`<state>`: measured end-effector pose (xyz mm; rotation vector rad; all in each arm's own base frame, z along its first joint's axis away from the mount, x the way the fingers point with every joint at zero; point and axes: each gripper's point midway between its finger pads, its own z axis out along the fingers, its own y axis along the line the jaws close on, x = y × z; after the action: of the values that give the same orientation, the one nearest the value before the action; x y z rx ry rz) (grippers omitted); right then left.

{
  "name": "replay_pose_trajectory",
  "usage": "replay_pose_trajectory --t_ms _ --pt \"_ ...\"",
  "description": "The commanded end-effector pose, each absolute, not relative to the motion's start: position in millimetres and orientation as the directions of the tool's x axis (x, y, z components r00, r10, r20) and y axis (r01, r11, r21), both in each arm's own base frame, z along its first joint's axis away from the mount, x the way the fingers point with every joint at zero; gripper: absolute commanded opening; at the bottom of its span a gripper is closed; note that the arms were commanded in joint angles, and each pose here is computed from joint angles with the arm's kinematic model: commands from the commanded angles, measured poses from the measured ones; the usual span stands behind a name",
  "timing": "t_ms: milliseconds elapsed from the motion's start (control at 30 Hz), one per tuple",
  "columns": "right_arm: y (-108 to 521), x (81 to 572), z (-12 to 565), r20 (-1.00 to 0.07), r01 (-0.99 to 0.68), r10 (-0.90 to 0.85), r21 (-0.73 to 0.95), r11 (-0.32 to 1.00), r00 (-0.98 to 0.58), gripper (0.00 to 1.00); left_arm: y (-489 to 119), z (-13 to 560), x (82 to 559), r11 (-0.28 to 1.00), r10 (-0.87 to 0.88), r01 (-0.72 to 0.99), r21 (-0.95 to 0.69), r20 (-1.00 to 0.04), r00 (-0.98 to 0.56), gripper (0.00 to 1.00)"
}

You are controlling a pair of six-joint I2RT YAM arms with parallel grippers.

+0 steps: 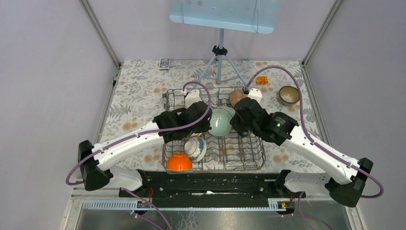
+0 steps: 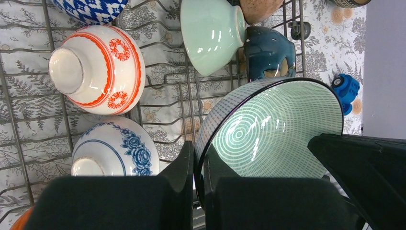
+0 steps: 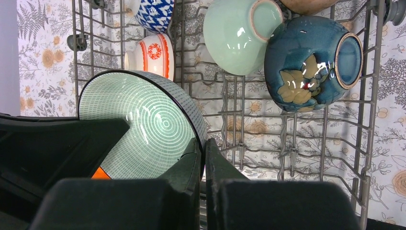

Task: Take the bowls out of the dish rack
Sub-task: Place the bowl at the center of the board.

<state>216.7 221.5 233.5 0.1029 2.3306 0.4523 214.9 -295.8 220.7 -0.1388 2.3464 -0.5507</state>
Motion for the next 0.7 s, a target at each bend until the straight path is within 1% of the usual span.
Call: replay_pose_trajectory --t_ms 0,67,100,133,167,233,267,367,433,500,600,667 --pt "229.1 229.8 249.5 -0.678 -0.032 0.294 0.425 0.905 -0.674 0.00 -301.6 244.7 221.3 0.870 -0.318 0.053 -0.489 -0.641 -0.698 0.00" --pt "230.0 229.0 248.8 -0.678 -0.041 0.283 0.421 0.906 -0.679 0.00 -301.4 245.3 221.8 0.871 -0.317 0.054 -0.488 -0.644 -0.696 0.00" --pt "231.2 228.1 249.8 -0.677 -0.052 0.275 0.421 0.906 -0.682 0.08 -301.3 246.6 222.1 0.870 -0.319 0.055 -0.489 -0.646 -0.694 0.00" --pt "232.6 227.1 250.9 -0.677 -0.065 0.267 0.422 0.904 -0.686 0.18 -300.6 248.5 222.7 0.870 -0.323 0.054 -0.491 -0.648 -0.689 0.00" --pt "234.2 226.3 252.8 -0.678 -0.078 0.261 0.426 0.901 -0.687 0.32 -300.2 250.6 223.3 0.869 -0.326 0.055 -0.492 -0.652 -0.685 0.00" --pt "236.4 224.6 257.4 -0.682 -0.105 0.250 0.434 0.895 -0.687 0.54 -299.0 256.5 224.9 0.867 -0.332 0.059 -0.496 -0.661 -0.673 0.00" --pt "236.4 223.7 259.6 -0.686 -0.117 0.242 0.433 0.894 -0.686 0.63 -298.8 260.0 225.6 0.865 -0.334 0.063 -0.498 -0.665 -0.668 0.00" --pt "235.5 221.7 269.0 -0.702 -0.155 0.211 0.419 0.895 -0.680 0.83 -296.8 271.3 230.0 0.863 -0.340 0.073 -0.500 -0.682 -0.648 0.00" --pt "231.7 220.8 282.1 -0.730 -0.200 0.159 0.379 0.903 -0.665 0.90 -291.4 281.4 236.8 0.861 -0.352 0.072 -0.504 -0.692 -0.631 0.00" --pt "223.8 222.0 292.6 -0.762 -0.230 0.113 0.328 0.916 -0.638 0.94 -279.2 294.5 248.2 0.862 -0.368 0.065 -0.503 -0.707 -0.604 0.00" --pt "199.1 227.3 302.6 -0.813 -0.190 0.112 0.264 0.946 -0.572 0.96 -243.3 309.6 278.0 0.865 -0.418 0.001 -0.501 -0.723 -0.551 0.00" --pt "189.3 226.3 304.7 -0.828 -0.176 0.128 0.263 0.949 -0.546 0.96 -215.7 316.6 297.6 0.860 -0.455 -0.048 -0.509 -0.719 -0.525 0.00"
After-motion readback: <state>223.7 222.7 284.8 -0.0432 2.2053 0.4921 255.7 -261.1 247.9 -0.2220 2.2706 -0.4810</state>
